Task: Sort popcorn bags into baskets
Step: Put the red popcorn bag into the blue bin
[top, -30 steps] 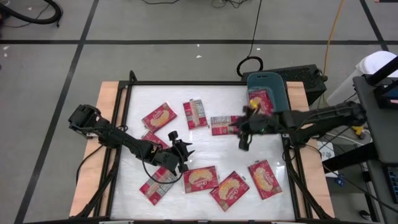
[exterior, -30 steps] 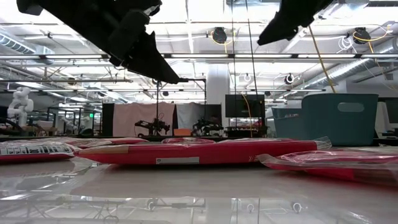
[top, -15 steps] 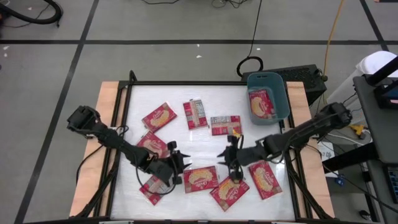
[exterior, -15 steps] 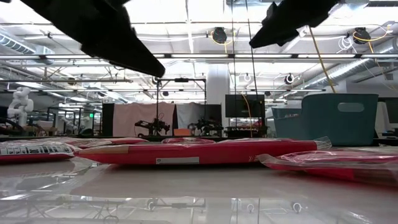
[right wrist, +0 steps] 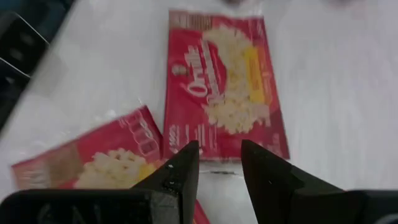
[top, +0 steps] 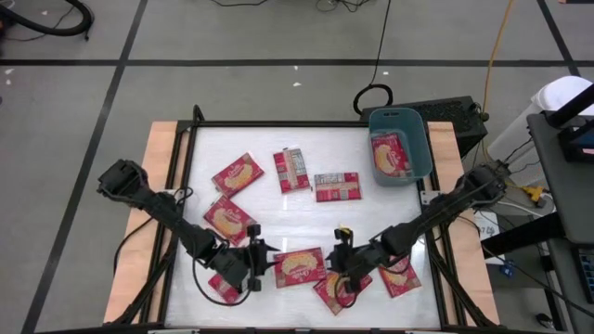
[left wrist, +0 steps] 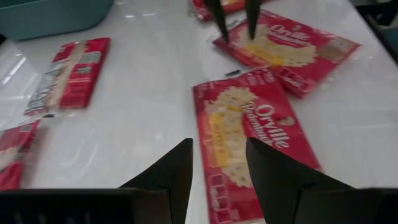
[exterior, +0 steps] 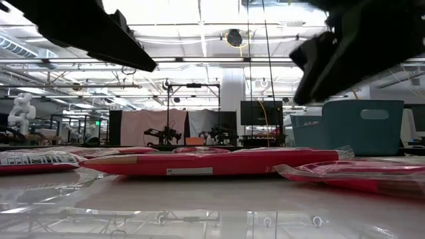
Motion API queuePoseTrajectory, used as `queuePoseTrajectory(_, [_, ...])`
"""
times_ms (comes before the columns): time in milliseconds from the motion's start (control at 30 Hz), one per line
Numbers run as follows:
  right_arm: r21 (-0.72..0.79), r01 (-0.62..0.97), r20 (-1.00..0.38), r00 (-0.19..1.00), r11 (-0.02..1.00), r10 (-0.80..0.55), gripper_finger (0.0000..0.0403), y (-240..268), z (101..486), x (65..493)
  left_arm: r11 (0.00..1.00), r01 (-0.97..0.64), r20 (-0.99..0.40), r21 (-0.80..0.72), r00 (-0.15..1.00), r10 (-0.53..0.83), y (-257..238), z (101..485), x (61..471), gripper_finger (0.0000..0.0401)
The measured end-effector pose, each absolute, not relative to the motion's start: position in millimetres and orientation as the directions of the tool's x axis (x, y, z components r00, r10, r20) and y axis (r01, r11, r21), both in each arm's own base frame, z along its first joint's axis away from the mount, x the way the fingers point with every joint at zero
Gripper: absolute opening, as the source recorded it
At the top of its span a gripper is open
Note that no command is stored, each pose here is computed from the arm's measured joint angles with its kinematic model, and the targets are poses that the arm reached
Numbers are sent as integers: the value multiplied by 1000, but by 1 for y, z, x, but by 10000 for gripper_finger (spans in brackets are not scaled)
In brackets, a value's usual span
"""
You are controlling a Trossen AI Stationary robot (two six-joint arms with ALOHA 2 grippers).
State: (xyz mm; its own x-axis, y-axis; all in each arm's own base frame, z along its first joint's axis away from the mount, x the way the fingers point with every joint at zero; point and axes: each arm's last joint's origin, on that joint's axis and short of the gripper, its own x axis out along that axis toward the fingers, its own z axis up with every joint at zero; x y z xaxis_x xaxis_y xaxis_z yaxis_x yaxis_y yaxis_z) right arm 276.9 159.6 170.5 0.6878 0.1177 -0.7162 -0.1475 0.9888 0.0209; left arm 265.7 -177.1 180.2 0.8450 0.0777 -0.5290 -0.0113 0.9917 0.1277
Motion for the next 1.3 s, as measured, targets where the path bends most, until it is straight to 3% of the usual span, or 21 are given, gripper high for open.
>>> queuePoseTrajectory(467, [-30,-104,-729,683,994,49,114,159,132,294,974,150,-531,168,846,-39,-211,180,240,154])
queuePoseTrajectory(667, [-179,-40,-716,691,983,-102,114,142,127,302,975,128,-526,183,851,-13,-211,179,240,154])
queuePoseTrajectory(933, [-235,-17,-712,683,972,-161,114,115,128,313,976,80,-514,201,857,36,-203,179,246,154])
queuePoseTrajectory(1067, [-205,-13,-696,705,979,-137,114,114,136,314,977,59,-517,204,854,56,-198,179,250,154])
queuePoseTrajectory(1300, [-28,-86,-697,716,996,42,113,130,143,311,978,38,-534,207,842,80,-187,178,257,154])
